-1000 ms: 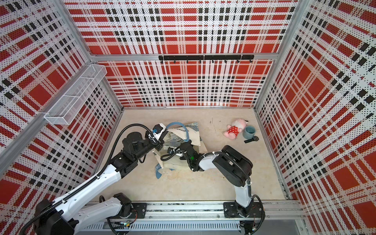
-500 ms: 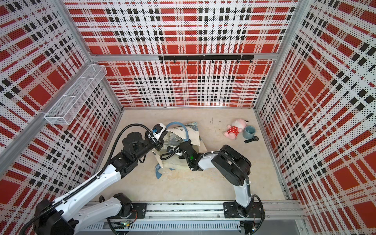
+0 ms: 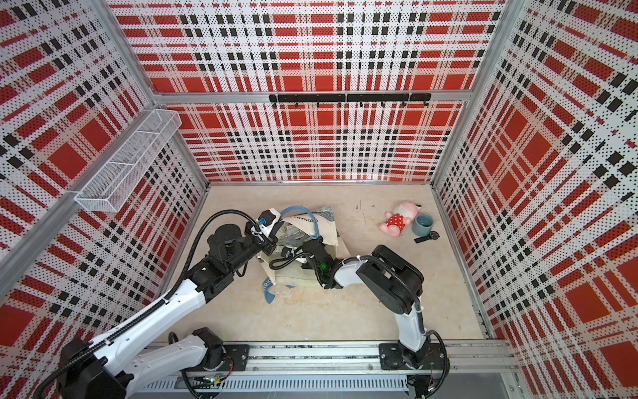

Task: Take out the compass set from the canvas bag
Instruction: Pick up the compass set from the canvas bag.

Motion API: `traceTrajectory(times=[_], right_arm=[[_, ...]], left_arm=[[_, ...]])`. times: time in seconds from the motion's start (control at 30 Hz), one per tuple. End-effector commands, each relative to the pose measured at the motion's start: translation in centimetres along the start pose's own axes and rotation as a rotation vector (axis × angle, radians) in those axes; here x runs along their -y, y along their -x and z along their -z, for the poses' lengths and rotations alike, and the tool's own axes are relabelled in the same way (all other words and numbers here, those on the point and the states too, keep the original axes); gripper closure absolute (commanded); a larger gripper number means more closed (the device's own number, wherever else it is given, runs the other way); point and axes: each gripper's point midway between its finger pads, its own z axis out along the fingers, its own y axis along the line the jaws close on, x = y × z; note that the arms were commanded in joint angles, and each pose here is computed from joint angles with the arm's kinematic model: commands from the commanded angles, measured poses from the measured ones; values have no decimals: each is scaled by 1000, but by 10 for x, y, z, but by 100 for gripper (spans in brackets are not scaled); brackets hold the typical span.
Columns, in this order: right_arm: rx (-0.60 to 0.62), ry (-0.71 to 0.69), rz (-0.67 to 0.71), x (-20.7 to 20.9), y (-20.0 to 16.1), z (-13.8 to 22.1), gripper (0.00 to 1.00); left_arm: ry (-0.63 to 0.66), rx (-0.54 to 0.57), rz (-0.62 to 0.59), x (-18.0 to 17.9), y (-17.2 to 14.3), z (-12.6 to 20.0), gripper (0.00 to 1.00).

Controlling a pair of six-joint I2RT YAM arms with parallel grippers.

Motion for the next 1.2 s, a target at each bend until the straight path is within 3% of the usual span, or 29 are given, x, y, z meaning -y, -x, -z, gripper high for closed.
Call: traceTrajectory(times=[0.0, 0.43, 0.93, 1.1, 1.17], right_arm=[[7, 45, -14, -3, 7, 15, 85], [2, 111, -117, 8, 37, 65, 86], [47, 339, -359, -3, 72, 167, 85], [3, 308, -430, 26, 65, 214, 85], [43, 282, -473, 44, 70, 234, 85]], left_arm=[[51, 192, -11, -12, 60, 13, 100], [172, 165, 3, -31, 58, 10, 100], [346, 154, 47, -60, 54, 12, 100], [419, 119, 48, -71, 46, 12, 100], [436, 117, 50, -73, 44, 12, 100]])
